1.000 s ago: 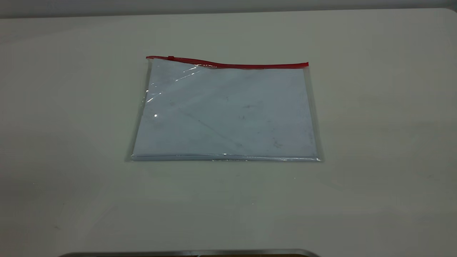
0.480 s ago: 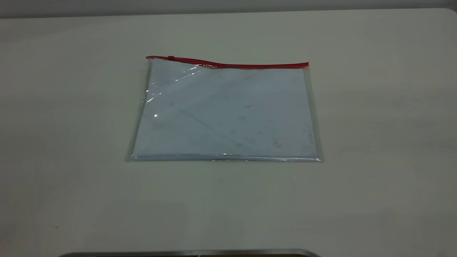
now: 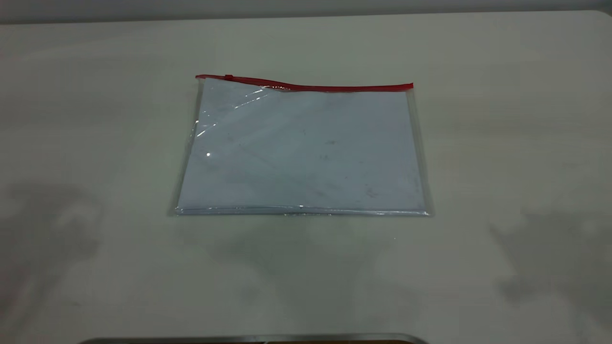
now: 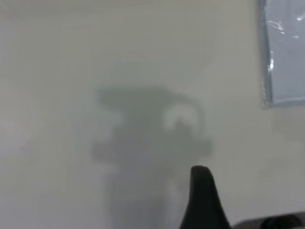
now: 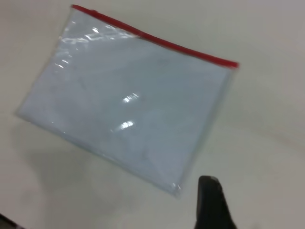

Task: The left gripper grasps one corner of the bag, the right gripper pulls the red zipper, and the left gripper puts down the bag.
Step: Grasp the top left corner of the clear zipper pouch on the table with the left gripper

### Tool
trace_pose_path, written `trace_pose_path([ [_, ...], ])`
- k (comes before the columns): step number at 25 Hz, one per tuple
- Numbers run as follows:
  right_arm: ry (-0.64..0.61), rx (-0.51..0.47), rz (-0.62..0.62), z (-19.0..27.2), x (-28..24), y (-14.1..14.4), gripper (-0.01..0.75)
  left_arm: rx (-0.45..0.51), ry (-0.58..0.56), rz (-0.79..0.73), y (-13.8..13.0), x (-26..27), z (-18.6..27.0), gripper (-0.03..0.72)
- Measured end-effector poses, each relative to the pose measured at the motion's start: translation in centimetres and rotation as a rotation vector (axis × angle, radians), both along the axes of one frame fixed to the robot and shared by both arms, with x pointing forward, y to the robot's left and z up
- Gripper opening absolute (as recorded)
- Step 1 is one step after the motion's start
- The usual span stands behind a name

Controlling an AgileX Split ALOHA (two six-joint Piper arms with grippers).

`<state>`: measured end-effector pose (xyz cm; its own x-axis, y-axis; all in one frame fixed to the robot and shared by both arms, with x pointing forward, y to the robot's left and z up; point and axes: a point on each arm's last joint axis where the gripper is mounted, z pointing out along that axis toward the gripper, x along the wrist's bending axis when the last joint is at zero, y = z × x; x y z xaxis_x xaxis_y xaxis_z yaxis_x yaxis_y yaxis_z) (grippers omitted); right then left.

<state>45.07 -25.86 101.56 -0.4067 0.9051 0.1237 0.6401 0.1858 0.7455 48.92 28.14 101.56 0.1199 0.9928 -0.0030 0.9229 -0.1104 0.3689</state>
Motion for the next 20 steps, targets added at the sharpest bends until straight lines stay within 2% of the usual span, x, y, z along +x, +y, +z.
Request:
trace_pose_path([
  [5, -0.001, 0.043, 0.063, -1.3, 5.6, 1.0, 0.512, 0.028, 0.110, -0.059, -0.5, 7.4, -4.5, 0.590],
  [9, 0.014, 0.055, 0.129, -3.2, 9.2, 3.1, 0.513, 0.009, 0.173, -0.117, -1.2, 12.5, -8.2, 0.590],
  [13, 0.070, 0.061, 0.165, -5.7, 11.5, 4.9, 0.516, -0.074, 0.211, -0.188, -2.4, 15.7, -10.8, 0.590],
  [20, 0.113, 0.106, 0.162, -7.8, 14.4, 5.8, 0.516, -0.213, 0.161, -0.308, -4.1, 18.7, -15.0, 0.590],
])
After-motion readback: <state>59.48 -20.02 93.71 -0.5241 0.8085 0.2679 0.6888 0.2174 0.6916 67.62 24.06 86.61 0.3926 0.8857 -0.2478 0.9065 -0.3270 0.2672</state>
